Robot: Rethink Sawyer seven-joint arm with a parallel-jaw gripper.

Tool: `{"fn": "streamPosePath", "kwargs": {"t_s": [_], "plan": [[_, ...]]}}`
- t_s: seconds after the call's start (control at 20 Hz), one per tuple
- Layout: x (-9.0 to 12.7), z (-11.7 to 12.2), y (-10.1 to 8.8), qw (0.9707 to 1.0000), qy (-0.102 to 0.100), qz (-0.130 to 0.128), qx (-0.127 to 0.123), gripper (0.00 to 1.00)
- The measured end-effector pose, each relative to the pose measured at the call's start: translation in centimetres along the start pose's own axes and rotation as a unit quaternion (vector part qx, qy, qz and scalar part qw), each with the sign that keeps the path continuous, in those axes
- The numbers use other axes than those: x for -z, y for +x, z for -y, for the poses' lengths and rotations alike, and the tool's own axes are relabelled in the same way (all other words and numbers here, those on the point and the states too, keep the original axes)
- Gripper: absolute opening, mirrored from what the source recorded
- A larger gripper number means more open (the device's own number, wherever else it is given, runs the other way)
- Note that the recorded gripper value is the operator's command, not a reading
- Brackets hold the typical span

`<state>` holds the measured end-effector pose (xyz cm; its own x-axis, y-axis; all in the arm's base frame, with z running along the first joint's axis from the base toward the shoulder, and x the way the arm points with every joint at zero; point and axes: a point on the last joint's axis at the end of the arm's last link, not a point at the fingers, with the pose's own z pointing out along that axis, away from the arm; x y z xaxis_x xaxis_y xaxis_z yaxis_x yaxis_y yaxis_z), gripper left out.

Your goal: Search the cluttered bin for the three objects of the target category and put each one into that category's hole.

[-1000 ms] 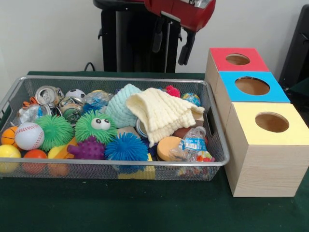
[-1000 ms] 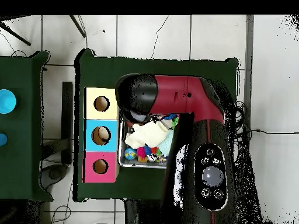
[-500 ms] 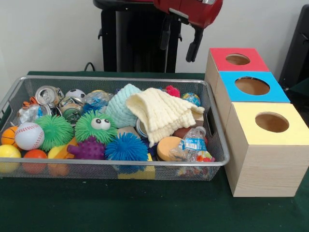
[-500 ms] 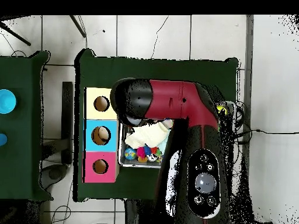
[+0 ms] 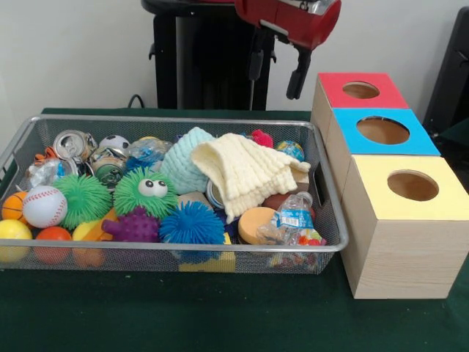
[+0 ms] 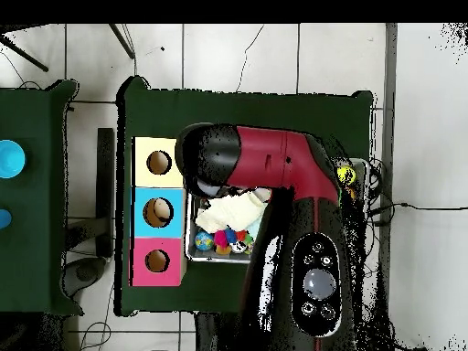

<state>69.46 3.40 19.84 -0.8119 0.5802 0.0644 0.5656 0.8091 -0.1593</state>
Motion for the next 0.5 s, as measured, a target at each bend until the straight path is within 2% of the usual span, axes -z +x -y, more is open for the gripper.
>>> {"fn": "streamPosePath", "kwargs": {"t_s": [0.3, 0.5], "plan": [[-1.8, -0.1, -0.3, 0.9999, -0.008, 0.008, -0.005, 1.00], [-3.3, -0.5, -0.8, 0.9996, -0.016, 0.023, -0.004, 1.00]]}}
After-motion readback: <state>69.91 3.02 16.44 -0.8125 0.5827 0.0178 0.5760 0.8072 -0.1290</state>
